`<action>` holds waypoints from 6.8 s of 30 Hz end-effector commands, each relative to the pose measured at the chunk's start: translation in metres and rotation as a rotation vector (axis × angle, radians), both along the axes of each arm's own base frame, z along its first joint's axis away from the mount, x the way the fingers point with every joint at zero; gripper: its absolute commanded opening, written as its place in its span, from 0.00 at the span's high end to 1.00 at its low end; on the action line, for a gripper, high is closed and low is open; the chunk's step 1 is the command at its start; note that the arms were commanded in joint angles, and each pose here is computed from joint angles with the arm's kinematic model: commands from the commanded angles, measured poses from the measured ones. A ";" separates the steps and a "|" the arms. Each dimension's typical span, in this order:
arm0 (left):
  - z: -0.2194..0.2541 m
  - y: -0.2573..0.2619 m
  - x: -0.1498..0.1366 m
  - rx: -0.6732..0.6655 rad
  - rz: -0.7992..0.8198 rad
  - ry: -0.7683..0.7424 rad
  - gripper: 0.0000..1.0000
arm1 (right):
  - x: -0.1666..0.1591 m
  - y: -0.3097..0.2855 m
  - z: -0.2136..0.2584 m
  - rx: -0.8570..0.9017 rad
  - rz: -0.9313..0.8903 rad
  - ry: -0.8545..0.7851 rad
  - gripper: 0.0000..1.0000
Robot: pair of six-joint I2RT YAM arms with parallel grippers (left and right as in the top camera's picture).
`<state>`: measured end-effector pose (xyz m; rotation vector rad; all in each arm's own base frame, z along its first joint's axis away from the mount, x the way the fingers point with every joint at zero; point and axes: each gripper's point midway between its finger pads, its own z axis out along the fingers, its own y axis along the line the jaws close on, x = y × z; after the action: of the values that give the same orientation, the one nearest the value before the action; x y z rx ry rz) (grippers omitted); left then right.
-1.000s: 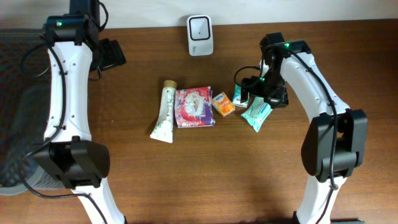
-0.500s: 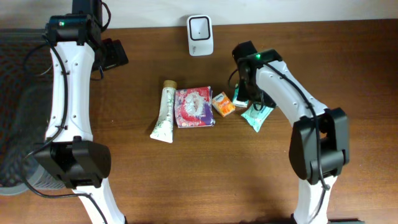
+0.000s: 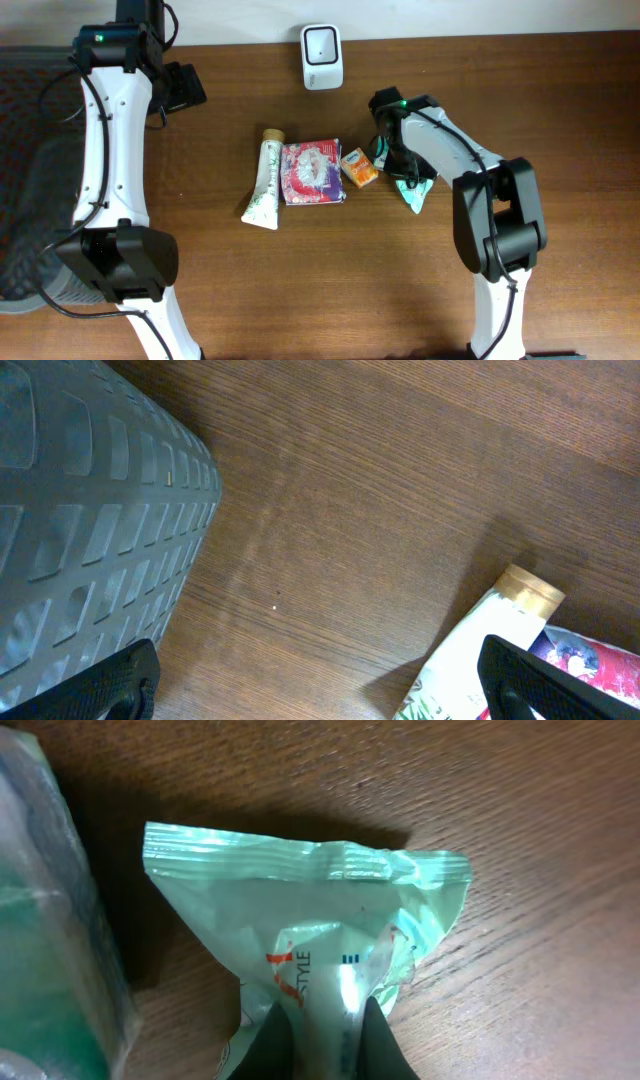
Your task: Scan the item barcode
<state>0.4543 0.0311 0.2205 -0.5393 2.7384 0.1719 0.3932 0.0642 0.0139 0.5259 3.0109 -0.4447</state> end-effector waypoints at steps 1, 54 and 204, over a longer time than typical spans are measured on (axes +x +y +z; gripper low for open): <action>0.012 0.000 -0.002 -0.011 0.012 -0.034 0.01 | -0.003 0.041 0.005 0.436 0.105 0.109 0.96; 0.012 -0.001 -0.002 -0.011 0.011 -0.034 0.01 | -0.056 -0.078 0.014 0.947 0.054 0.147 0.39; 0.012 0.000 -0.002 -0.011 0.012 -0.034 0.01 | 0.120 -0.010 0.148 0.616 0.179 -0.482 0.96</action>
<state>0.4544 0.0304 0.2204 -0.5422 2.7384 0.1653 0.4834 0.0344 0.1226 0.2282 2.7901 0.4796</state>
